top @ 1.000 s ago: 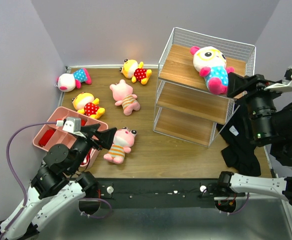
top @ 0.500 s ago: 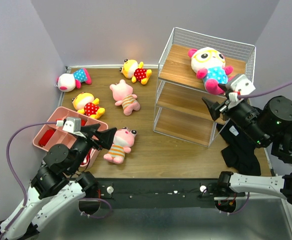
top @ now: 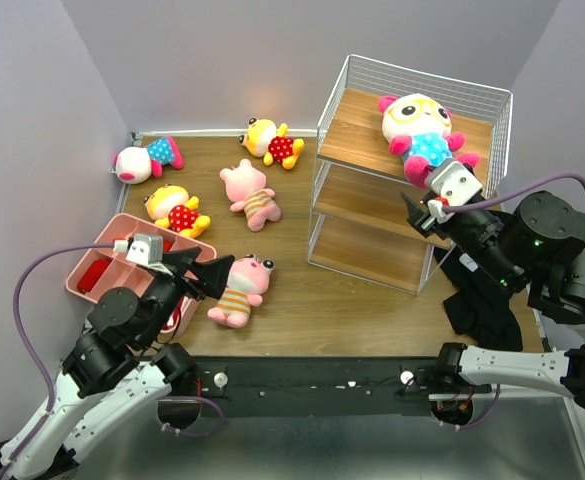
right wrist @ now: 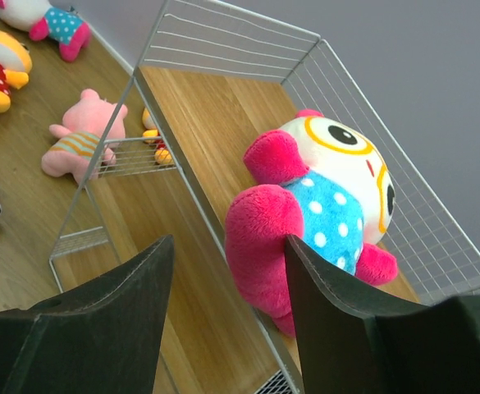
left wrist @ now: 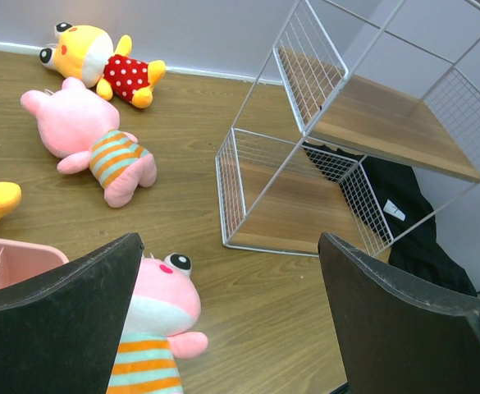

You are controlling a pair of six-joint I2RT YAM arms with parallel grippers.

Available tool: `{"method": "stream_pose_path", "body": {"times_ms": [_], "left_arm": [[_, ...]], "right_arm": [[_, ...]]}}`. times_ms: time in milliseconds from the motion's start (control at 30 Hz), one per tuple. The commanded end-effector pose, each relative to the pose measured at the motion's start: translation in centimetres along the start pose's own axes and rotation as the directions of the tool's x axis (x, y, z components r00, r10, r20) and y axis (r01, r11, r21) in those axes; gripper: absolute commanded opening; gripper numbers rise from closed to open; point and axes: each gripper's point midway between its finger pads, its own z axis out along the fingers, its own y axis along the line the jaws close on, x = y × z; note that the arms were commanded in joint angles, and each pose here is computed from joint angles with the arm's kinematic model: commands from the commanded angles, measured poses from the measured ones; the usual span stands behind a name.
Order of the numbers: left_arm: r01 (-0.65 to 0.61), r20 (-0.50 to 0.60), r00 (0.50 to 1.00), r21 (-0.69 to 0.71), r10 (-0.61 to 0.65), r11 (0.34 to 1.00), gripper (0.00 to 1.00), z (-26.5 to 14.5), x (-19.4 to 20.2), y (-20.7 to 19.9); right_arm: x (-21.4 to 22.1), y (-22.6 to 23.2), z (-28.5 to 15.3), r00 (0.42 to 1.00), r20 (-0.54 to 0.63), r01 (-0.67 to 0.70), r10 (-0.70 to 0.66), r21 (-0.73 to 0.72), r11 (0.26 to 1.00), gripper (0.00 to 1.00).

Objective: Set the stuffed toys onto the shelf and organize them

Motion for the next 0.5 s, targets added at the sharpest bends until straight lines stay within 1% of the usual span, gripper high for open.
{"method": "stream_pose_path", "body": {"times_ms": [0, 33, 100, 133, 200, 233, 300, 333, 400, 467], "left_arm": [[-0.019, -0.022, 1.0, 0.001, 0.019, 1.0, 0.99, 0.2, 0.7, 0.1], [-0.022, -0.026, 0.999, -0.001, 0.022, 1.0, 0.99, 0.2, 0.8, 0.2], [-0.02, -0.023, 1.0, 0.004, 0.02, 1.0, 0.99, 0.2, 0.7, 0.1], [-0.019, -0.023, 1.0, 0.004, 0.019, 1.0, 0.99, 0.2, 0.7, 0.1], [-0.017, -0.022, 1.0, 0.004, 0.017, 1.0, 0.99, 0.2, 0.7, 0.1], [-0.018, -0.021, 1.0, 0.003, 0.018, 1.0, 0.99, 0.2, 0.7, 0.1], [-0.018, -0.021, 1.0, 0.003, 0.018, 1.0, 0.99, 0.1, 0.7, 0.1], [-0.017, -0.023, 1.0, 0.004, 0.017, 1.0, 0.99, 0.2, 0.8, 0.1], [-0.018, -0.021, 1.0, 0.003, 0.018, 1.0, 0.99, 0.2, 0.7, 0.1], [-0.018, -0.025, 1.0, 0.001, 0.018, 1.0, 0.99, 0.2, 0.8, 0.1]], "right_arm": [[-0.7, -1.1, 0.7, 0.999, 0.018, 0.033, -0.034, 0.071, 0.997, 0.6], [-0.8, -1.4, 0.8, 0.999, 0.019, 0.035, -0.037, 0.086, 0.996, 0.57], [-0.1, -1.4, 1.3, 0.997, -0.017, 0.074, -0.073, 0.112, 0.991, 0.52], [-0.1, -1.8, 1.5, 0.997, -0.019, 0.077, -0.075, 0.139, 0.987, 0.47], [0.5, -1.9, 1.9, 0.994, -0.061, 0.1, -0.091, 0.167, 0.981, 0.4], [0.6, -1.9, 2.0, 0.993, -0.075, 0.104, -0.093, 0.171, 0.98, 0.3], [0.6, -2.6, 2.1, 0.993, -0.096, 0.09, -0.071, 0.205, 0.975, 0.18], [0.1, -2.9, 2.4, 0.993, -0.098, 0.08, -0.059, 0.224, 0.971, 0.01], [0.0, -3.7, 2.5, 0.993, -0.118, 0.063, -0.03, 0.28, 0.958, 0.01], [-0.4, -4.1, 2.8, 0.992, -0.123, 0.047, -0.009, 0.306, 0.951, 0.01]]}}
